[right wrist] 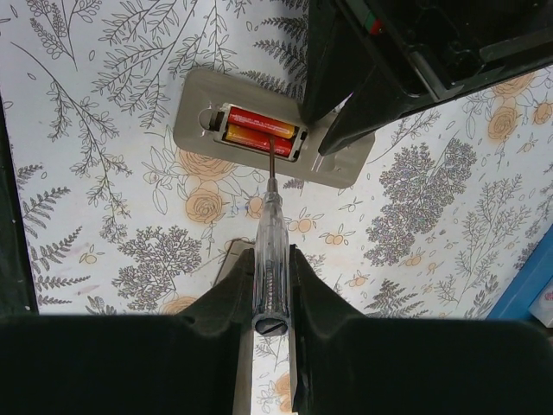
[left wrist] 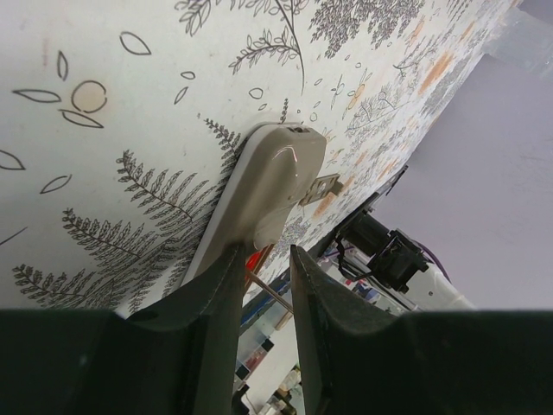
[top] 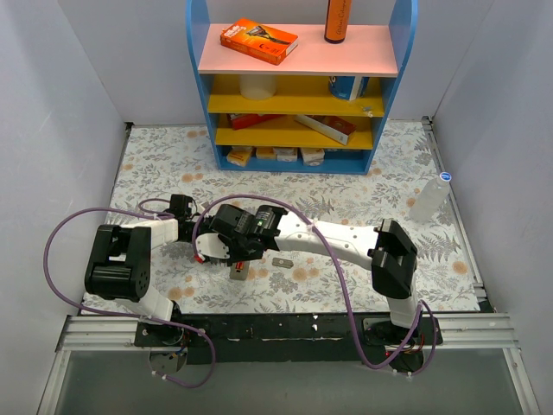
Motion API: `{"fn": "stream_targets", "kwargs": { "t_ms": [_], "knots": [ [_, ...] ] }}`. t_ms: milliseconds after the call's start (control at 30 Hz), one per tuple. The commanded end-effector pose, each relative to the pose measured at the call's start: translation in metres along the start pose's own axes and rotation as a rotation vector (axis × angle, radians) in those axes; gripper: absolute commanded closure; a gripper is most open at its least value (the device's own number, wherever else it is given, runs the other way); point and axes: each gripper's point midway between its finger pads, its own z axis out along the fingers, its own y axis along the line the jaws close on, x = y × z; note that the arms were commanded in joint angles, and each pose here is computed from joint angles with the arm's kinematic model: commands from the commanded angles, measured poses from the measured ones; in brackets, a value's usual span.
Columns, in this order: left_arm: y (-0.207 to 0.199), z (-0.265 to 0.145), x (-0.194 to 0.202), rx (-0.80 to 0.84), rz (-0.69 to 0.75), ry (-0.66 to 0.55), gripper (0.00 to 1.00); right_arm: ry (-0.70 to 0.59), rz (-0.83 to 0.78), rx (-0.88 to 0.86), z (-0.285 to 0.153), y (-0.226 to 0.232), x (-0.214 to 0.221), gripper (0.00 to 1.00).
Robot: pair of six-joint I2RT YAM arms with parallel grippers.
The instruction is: Unload the batteries from the remote control
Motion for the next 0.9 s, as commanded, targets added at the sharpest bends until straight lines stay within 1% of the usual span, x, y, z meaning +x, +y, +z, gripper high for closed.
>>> {"fn": "stream_targets", "kwargs": {
  "t_ms": [0,300,467,500,533,700,867],
  "knots": [
    [0.011,0.011,0.018,-0.053,-0.005,0.061,0.73,-0.011,-0.051,-0.003,0.037,0.001,-0.001,0.99],
    [0.015,0.012,0.018,-0.08,-0.008,0.05,0.74,-0.021,-0.057,-0.012,0.04,0.0,-0.006,0.99],
    [0.018,0.013,0.019,-0.096,-0.013,0.055,0.74,-0.033,-0.011,0.005,0.042,0.009,0.015,0.99],
    [0.019,0.013,0.019,-0.097,-0.013,0.056,0.74,-0.057,-0.004,0.021,0.034,0.008,0.015,0.99],
    [0.019,0.014,0.018,-0.099,-0.012,0.054,0.74,-0.053,0.004,0.016,0.039,0.014,0.023,0.99],
    [0.02,0.014,0.018,-0.102,-0.015,0.055,0.75,-0.113,0.03,0.033,0.029,0.023,0.029,0.99],
    [0.02,0.014,0.019,-0.108,-0.015,0.054,0.75,-0.133,0.046,0.042,0.032,0.029,0.038,0.99]
  ]
}}
